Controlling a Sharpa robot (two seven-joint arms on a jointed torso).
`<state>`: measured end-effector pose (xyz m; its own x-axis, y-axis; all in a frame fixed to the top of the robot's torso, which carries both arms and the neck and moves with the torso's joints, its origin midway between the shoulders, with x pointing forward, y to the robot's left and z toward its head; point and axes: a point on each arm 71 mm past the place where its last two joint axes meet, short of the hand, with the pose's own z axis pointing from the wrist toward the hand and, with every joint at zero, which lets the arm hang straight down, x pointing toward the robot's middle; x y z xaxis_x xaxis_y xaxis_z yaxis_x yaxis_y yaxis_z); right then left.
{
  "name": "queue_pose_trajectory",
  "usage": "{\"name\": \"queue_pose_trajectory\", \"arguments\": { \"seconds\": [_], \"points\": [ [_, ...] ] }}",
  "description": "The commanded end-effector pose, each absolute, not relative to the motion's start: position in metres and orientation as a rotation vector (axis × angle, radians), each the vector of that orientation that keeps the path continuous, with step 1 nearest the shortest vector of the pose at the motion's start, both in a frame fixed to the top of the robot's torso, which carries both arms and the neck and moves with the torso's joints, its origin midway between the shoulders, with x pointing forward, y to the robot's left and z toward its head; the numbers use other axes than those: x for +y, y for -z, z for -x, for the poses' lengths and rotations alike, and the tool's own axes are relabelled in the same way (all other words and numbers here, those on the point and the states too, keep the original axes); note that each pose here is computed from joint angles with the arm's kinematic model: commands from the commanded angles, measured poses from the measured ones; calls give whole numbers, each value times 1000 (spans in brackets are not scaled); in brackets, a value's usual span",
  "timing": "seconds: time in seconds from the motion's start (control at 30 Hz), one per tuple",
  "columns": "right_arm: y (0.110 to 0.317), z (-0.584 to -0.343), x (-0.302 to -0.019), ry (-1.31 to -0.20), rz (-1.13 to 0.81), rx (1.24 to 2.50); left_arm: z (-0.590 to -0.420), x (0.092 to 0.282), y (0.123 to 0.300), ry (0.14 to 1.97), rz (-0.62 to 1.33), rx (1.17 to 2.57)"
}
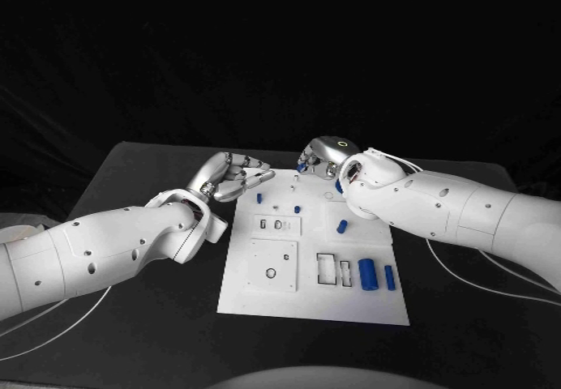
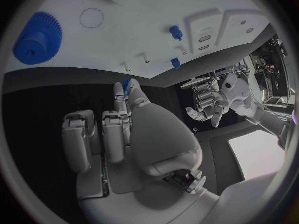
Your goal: Assemble the parts on the task board
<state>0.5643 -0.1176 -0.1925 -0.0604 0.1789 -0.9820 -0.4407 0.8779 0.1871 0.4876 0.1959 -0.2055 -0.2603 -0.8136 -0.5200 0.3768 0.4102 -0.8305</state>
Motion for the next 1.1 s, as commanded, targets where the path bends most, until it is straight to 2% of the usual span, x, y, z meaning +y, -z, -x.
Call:
{"name": "queue_pose_trajectory", "arguments": {
  "seconds": [0.03,1.1],
  "points": [
    [194,-564,-117,-494,233,1577,-487,195,203,1205,407,1403],
    [188,-566,-120,-485,236,1578,-489,196,193,1203,390,1382]
  ]
}}
